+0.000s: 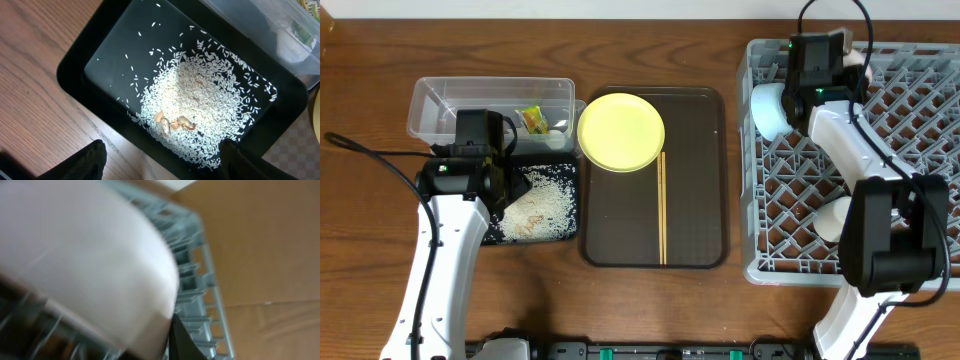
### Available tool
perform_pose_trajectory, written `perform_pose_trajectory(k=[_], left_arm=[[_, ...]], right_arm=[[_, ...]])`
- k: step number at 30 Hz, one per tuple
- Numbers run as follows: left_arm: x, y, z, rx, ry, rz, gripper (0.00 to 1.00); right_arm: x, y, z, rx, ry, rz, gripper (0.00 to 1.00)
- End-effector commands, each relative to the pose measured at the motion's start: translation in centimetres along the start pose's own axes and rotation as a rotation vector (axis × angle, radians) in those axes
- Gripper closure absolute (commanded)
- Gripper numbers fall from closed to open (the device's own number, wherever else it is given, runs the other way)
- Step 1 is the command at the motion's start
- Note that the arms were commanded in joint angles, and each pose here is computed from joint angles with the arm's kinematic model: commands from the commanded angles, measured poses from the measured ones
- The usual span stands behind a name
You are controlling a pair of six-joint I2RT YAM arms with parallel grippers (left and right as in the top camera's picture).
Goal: Sort waste into correct bins and load items into the dishwasher rack
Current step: 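Move right gripper over the chopsticks on the tray and lower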
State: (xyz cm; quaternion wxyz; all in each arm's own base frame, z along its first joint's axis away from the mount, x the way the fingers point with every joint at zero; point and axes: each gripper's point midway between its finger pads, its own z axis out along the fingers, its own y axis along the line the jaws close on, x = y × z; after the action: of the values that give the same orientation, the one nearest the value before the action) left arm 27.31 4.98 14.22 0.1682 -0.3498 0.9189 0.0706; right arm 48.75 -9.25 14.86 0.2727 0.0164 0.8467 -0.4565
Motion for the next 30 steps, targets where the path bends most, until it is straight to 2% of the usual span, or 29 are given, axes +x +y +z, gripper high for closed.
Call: perform_pose_trajectory(k=[1,4,6,8,10,15,18,24,28,30], left_arm=[[-0.5,0.0,-0.4,0.006,-0.018,0.005,0.25],[-0.5,0.0,-0.4,0.006,-0.018,0.005,0.25],[-0.5,0.0,-0.4,0.006,-0.017,0.005,0.25],[-0.5,0.0,-0.4,0.006,-0.018,0.005,0.25],[-0.5,0.0,-0.4,0.006,-0.018,0.005,0.25],[-0.5,0.0,-0.4,0.006,-0.018,0.005,0.21],[-0.5,0.0,-0.4,0.006,-0.018,0.004,0.21],[-0.5,0.0,-0.4,0.006,-0.018,0.005,0.2],[-0.5,0.0,-0.4,0.006,-0.018,0.005,0.2],[-0.5,0.0,-0.4,0.006,-0.018,0.005,0.21]], right_arm=[[0.8,2.6,-2.1,-0.17,0.012,0.119,0.89],[1.0,2.7,-4.4,-0.305,0.023,0.172,0.76],[0.9,2.9,-6.3,-0.422,0.022,0.18,0.59],[0.7,3.0,-8.3,-0.525,0.009,0.184,0.5],[0.1,3.4,-11.4,-0.681,-0.024,0.192,0.46],[-1.0,6.0,-20.2,-1.09,-0.107,0.178,0.46],[-0.7,8.0,-24.4,-1.234,-0.115,0.135,0.46],[2.5,12.8,-29.5,-1.32,-0.046,-0.027,0.48],[5.4,16.5,-30.7,-1.291,0.074,-0.085,0.5],[6.9,18.0,-30.7,-1.256,0.137,-0.103,0.55]])
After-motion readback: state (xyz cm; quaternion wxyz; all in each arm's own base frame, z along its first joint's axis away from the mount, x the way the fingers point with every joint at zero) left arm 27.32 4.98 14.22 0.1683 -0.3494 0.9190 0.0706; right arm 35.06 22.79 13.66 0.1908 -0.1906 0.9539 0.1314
